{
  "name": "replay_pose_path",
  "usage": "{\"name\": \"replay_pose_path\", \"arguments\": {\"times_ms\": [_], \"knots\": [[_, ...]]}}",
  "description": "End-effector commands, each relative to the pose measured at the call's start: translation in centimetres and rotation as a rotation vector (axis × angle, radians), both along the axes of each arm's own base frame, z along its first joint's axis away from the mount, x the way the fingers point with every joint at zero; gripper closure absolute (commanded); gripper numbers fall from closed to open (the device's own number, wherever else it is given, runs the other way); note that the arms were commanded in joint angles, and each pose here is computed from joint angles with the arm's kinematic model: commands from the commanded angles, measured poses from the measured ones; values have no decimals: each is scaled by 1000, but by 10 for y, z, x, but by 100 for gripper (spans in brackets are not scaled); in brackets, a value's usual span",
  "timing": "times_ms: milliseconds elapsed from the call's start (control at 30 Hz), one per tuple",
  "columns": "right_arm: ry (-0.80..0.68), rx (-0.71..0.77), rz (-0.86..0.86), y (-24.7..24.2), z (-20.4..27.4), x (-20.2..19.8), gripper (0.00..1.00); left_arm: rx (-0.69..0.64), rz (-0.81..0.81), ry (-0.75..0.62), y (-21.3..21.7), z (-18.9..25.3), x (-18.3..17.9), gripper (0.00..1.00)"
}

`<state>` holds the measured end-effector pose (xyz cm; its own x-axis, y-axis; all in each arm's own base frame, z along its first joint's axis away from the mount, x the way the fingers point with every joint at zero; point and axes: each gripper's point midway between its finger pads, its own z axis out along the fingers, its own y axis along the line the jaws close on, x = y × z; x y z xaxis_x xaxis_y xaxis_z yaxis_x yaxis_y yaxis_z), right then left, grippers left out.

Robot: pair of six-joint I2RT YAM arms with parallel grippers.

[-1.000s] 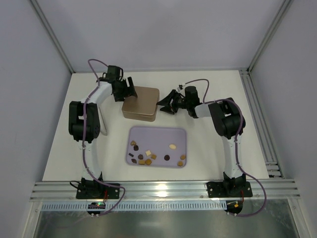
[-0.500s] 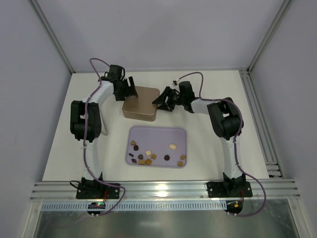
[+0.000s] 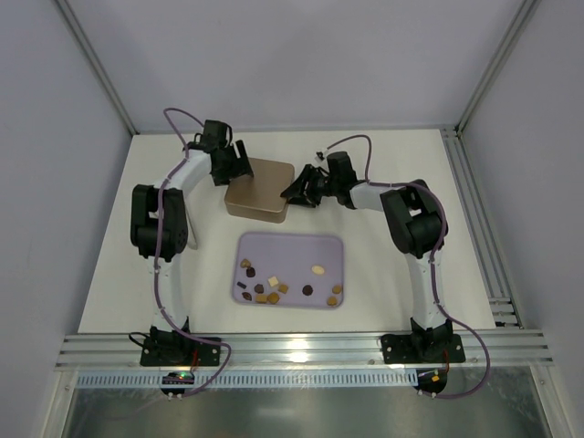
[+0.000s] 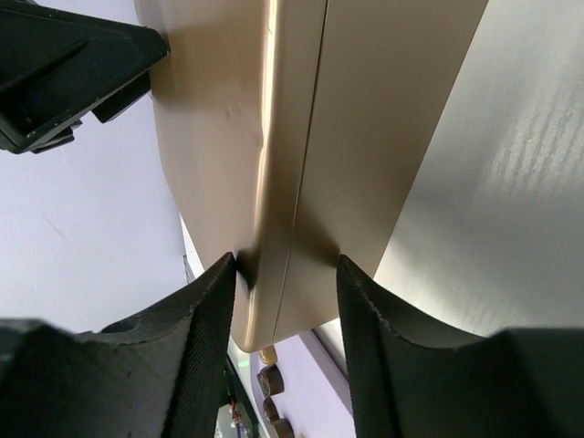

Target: Pack the chocolate

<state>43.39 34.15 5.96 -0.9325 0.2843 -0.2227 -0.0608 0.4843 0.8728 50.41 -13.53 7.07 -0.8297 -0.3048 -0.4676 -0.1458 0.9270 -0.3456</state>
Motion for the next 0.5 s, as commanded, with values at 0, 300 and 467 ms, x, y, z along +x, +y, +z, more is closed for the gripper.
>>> {"name": "replay_pose_path", "arguments": {"times_ms": [0,300,467], "knots": [[10,-20,4,4,-14,-7,53,112,1,258,10,-77,-55,25],[23,-29,-17,-8,-15,-2,64,56,10,255,-9,-68,-69,25],[15,-34,-59,-32,-5,9,64,12,0,225,-23,-54,-71,26]]}}
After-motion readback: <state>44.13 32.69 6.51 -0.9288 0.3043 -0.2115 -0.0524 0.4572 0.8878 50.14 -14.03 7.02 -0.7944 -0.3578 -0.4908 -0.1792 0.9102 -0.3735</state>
